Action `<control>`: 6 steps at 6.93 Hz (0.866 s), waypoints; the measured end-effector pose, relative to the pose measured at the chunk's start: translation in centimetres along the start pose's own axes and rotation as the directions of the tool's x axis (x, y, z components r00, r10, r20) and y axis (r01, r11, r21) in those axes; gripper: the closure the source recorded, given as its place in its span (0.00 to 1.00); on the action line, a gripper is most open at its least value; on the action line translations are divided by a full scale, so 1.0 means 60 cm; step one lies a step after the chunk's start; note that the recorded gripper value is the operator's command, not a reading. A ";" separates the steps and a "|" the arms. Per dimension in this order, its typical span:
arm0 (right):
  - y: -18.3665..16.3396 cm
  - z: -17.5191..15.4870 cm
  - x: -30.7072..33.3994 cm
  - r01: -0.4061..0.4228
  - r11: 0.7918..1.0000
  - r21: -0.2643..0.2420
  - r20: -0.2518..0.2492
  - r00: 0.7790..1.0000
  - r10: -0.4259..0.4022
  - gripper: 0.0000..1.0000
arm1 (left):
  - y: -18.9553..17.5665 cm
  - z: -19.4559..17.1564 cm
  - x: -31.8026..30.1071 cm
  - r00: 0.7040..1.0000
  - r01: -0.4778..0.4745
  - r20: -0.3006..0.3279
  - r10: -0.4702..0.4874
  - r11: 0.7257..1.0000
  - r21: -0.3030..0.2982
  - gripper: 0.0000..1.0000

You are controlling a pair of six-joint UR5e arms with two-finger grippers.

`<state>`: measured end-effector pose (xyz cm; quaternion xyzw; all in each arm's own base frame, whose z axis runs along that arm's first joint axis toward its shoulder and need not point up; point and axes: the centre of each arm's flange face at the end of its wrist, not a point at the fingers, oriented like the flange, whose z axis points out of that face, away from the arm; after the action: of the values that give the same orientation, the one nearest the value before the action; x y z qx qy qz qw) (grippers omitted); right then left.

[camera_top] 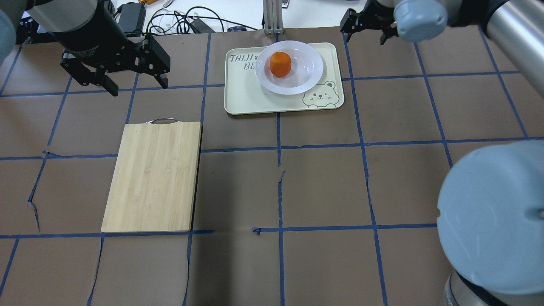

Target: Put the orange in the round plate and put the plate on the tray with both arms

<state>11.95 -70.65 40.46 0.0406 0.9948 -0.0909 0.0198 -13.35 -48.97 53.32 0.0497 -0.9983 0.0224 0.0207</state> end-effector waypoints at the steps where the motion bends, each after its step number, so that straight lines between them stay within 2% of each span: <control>1: 0.037 -0.111 0.003 0.026 0.998 -0.060 -0.025 0.999 -0.027 0.00 | 0.000 0.000 0.000 1.000 0.000 0.000 0.000 1.000 0.000 0.00; 2: 0.090 -0.200 -0.002 0.083 0.991 -0.109 -0.035 0.996 -0.087 0.00 | 0.000 0.000 0.000 1.000 -0.001 0.000 0.001 1.000 0.000 0.00; 3: 0.145 -0.255 -0.009 0.159 0.977 -0.144 -0.034 0.986 -0.165 0.00 | 0.000 0.000 0.000 1.000 -0.001 0.000 0.001 1.000 0.000 0.00; 4: 0.193 -0.282 -0.010 0.190 0.969 -0.157 -0.032 0.980 -0.198 0.00 | 0.000 0.000 0.000 1.000 -0.001 0.000 0.001 1.000 0.000 0.00; 5: 0.232 -0.284 -0.007 0.163 0.975 -0.149 -0.038 0.985 -0.170 0.00 | 0.000 0.000 0.000 1.000 0.000 0.000 0.000 1.000 0.000 0.00; 6: 0.258 -0.269 -0.006 0.121 0.986 -0.111 -0.043 0.991 -0.127 0.00 | 0.000 0.000 0.000 1.000 0.000 0.000 0.000 1.000 0.000 0.00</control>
<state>13.12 -52.56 53.55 -0.0202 0.9991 -0.0368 -0.0088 -13.35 -48.96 53.33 0.0496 -0.9983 0.0224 0.0207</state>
